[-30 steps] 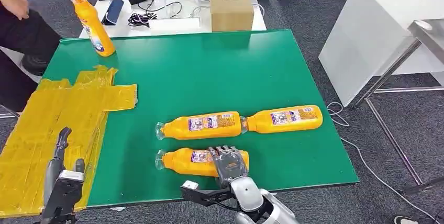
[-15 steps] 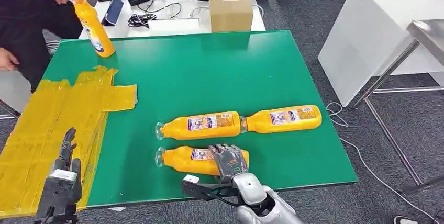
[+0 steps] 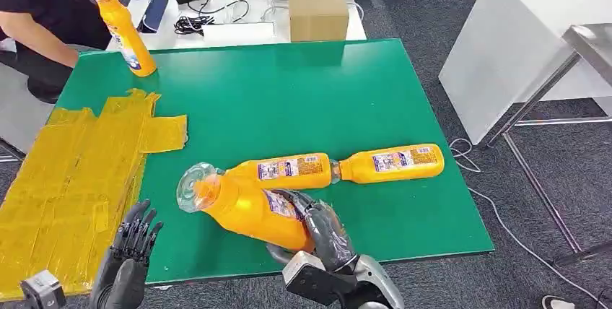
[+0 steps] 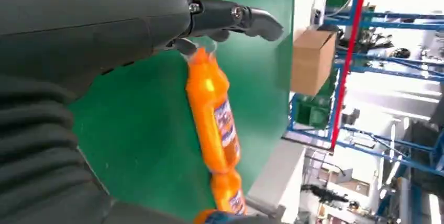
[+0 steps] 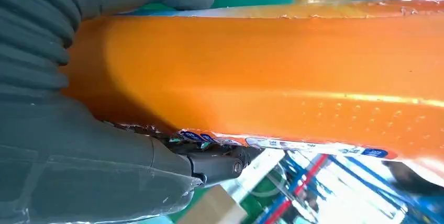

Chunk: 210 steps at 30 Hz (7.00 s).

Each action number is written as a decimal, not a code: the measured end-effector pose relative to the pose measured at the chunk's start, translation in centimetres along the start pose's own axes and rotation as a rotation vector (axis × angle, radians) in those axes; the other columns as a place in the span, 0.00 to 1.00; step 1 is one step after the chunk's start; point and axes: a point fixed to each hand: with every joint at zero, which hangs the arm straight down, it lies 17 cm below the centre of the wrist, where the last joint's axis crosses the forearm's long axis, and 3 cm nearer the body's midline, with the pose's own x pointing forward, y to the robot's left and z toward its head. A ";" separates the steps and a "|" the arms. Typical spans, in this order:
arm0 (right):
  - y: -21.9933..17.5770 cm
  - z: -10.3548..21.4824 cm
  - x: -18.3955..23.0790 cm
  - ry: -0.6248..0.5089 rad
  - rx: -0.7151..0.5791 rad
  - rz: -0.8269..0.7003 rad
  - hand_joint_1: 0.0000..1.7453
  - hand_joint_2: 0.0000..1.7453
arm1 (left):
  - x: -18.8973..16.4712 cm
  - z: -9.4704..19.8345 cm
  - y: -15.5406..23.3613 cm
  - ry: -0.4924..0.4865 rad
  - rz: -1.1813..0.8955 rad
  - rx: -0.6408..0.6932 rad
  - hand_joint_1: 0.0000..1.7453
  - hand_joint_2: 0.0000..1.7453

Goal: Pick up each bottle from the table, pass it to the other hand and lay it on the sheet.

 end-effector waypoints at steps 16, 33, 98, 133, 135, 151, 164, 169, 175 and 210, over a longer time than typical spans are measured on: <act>-1.0 -6.3 -2.6 0.093 -0.043 0.054 1.00 1.00 | 0.6 -2.3 -5.1 -0.038 0.062 -0.104 0.00 1.00; 3.4 -9.9 -1.1 0.046 0.035 0.273 1.00 1.00 | 1.4 -3.9 -5.2 -0.047 0.137 -0.096 0.00 1.00; 2.7 -10.4 -2.7 0.112 -0.061 0.231 1.00 1.00 | 1.5 -3.4 3.0 -0.059 0.262 0.136 0.00 1.00; 11.9 -13.4 -2.9 0.135 0.189 0.492 1.00 1.00 | 2.1 -7.1 -0.4 -0.077 0.308 0.114 0.00 1.00; 12.1 -13.4 -2.8 0.129 0.194 0.497 1.00 1.00 | 2.1 -7.1 -0.3 -0.079 0.307 0.117 0.00 1.00; 15.6 -12.0 -1.8 0.065 0.309 0.615 1.00 1.00 | 2.3 -6.9 1.4 -0.081 0.282 0.161 0.00 1.00; 15.7 -12.3 -1.6 0.062 0.329 0.609 1.00 1.00 | 2.4 -6.7 1.8 -0.083 0.283 0.167 1.00 1.00; 15.8 -12.3 -1.6 0.067 0.332 0.595 1.00 1.00 | 2.5 -6.7 1.9 -0.089 0.282 0.168 1.00 1.00; 15.9 -12.3 -1.6 0.073 0.335 0.580 1.00 1.00 | 2.6 -6.6 2.0 -0.094 0.281 0.170 1.00 1.00; 7.3 -9.5 -5.1 0.142 0.040 0.476 0.00 0.00 | 8.1 -9.3 6.6 -0.290 -0.670 0.393 1.00 1.00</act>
